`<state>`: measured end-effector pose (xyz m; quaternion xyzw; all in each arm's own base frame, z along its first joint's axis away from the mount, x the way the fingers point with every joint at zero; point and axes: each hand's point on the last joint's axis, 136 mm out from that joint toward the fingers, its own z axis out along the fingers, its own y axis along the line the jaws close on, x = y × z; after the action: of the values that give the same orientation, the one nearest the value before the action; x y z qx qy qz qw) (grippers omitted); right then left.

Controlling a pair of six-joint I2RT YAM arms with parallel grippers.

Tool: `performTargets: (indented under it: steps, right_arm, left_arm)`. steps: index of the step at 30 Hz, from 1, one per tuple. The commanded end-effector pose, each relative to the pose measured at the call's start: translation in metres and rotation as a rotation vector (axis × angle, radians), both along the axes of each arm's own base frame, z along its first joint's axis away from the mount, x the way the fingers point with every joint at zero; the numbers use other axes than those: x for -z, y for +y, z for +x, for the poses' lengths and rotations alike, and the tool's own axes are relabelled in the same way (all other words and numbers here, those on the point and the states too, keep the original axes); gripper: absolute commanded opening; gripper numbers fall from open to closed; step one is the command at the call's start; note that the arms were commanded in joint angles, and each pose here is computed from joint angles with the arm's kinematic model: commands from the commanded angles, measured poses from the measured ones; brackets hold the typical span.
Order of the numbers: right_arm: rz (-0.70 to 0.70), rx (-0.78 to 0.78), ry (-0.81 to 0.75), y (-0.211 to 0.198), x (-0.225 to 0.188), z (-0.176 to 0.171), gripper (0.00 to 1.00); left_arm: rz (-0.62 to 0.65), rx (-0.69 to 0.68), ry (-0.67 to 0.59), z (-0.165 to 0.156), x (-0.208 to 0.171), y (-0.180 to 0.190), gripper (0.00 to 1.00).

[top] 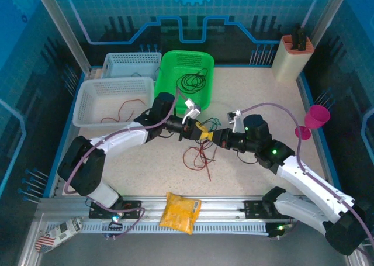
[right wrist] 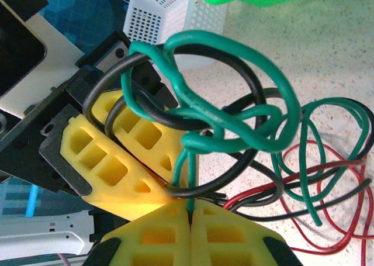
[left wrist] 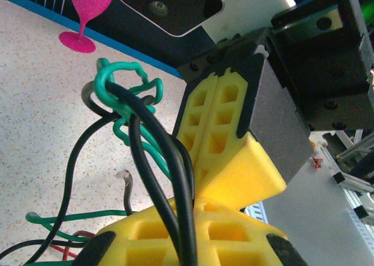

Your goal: Untangle the cables

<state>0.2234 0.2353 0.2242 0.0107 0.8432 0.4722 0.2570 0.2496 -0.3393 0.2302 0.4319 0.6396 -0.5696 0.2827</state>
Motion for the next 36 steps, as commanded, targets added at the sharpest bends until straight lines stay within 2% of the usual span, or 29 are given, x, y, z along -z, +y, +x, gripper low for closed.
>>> performTargets:
  steps: [1,6,13,22,28,36]
  right_arm:
    - [0.013,-0.134,-0.064,0.025,-0.011,-0.012,0.0]
    - [-0.027,-0.155,-0.048,0.027,-0.003,-0.016,0.0]
    - [-0.204,-0.111,-0.084,-0.005,0.02,-0.024,0.0]
    - [-0.321,-0.073,-0.146,-0.037,0.021,-0.012,0.0]
    - [-0.328,-0.047,-0.185,-0.05,0.014,-0.005,0.0]
    - [-0.235,-0.175,-0.305,-0.012,-0.002,-0.016,0.0]
  left_arm:
    - [-0.108,0.014,-0.115,-0.004,-0.041,-0.002,0.0]
    - [-0.122,0.008,-0.118,-0.004,-0.046,-0.001,0.0]
    - [-0.202,0.016,-0.099,0.001,-0.066,0.008,0.0]
    - [-0.194,0.034,-0.113,-0.005,-0.07,0.013,0.0]
    - [-0.2,0.058,-0.108,-0.01,-0.074,0.014,0.0]
    - [-0.2,0.083,-0.093,-0.012,-0.072,0.008,0.0]
